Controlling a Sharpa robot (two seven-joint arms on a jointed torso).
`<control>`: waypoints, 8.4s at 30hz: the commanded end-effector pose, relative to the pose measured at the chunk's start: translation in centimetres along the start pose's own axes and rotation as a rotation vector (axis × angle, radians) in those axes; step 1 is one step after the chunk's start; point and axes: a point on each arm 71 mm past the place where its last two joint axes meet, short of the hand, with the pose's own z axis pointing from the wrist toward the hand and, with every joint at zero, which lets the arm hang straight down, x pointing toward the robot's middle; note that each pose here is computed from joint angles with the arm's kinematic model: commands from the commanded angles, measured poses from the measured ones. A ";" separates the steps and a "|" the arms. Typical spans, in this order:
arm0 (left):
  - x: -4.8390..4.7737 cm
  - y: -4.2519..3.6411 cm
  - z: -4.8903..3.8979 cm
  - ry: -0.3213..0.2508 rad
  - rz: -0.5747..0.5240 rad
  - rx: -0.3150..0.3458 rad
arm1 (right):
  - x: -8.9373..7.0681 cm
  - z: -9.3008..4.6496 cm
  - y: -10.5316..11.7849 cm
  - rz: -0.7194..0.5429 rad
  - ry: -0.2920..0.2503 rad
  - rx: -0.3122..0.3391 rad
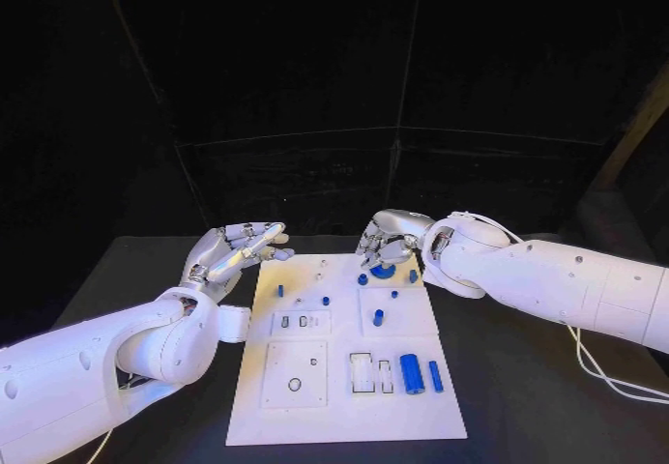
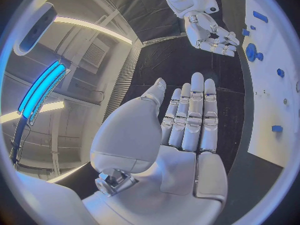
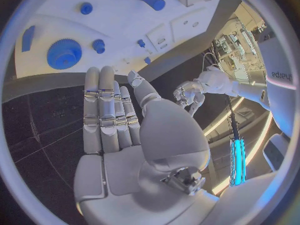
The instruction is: Assemble the parts on the task board
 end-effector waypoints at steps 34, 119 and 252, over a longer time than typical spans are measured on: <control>1.30 -0.27 -0.34 0.076 -0.028 -0.004 | 1.2 1.5 1.0 -0.298 0.124 0.071; 1.60 -0.73 0.06 0.097 -0.034 -0.017 | 1.7 7.4 5.1 -0.198 -0.028 0.061; 0.96 -0.30 0.54 0.113 -0.034 -0.043 | -0.5 0.3 -0.9 -0.113 -0.035 0.403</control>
